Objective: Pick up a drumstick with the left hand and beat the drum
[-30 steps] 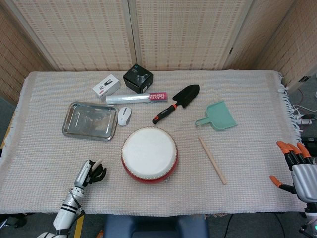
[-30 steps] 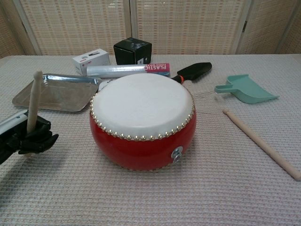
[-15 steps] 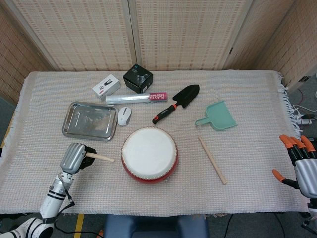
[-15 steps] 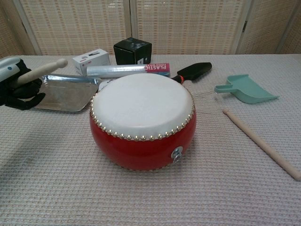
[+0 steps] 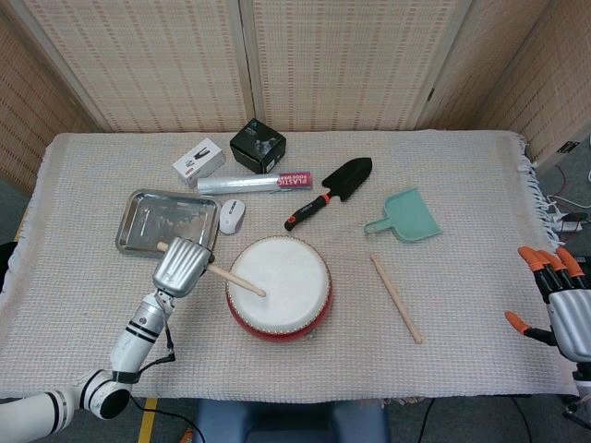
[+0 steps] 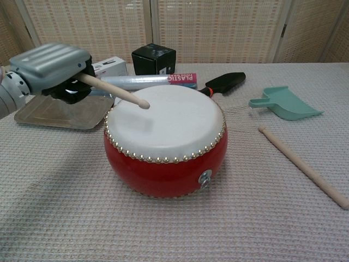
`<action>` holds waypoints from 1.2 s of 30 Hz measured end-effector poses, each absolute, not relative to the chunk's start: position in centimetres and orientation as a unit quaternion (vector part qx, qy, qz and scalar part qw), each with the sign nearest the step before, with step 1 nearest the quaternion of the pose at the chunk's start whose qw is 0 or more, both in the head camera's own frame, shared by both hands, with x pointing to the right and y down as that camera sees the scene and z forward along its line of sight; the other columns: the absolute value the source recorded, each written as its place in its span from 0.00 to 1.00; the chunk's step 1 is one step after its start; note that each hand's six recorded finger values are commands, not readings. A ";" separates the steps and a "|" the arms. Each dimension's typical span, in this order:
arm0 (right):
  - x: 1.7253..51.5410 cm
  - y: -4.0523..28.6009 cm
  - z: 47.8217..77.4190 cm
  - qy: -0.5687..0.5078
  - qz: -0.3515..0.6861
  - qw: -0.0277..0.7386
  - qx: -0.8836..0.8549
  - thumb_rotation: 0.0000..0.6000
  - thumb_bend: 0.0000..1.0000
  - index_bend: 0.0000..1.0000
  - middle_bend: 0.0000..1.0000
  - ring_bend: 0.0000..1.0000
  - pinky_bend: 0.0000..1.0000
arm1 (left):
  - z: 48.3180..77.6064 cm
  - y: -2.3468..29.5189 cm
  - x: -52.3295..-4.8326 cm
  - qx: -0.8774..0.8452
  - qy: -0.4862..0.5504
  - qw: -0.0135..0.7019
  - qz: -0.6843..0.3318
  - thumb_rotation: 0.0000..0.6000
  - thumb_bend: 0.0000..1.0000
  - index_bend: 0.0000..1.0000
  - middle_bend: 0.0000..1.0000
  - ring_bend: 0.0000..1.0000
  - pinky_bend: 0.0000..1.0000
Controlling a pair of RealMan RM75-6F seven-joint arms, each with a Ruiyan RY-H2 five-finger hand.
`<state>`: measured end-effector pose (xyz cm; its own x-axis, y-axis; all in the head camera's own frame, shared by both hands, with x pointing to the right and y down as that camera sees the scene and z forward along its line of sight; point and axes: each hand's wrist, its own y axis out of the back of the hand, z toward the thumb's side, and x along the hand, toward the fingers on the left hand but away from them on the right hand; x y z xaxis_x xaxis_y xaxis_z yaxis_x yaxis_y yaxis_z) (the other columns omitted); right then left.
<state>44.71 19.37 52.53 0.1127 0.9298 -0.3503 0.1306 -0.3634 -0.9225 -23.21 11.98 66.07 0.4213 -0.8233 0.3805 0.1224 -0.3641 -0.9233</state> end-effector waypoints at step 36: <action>45.4 19.5 52.6 -0.421 0.520 0.374 -0.642 1.00 0.18 0.00 0.10 0.00 0.03 | 67.0 11.8 -23.5 -0.657 0.280 0.444 -0.540 1.00 0.65 1.00 1.00 1.00 1.00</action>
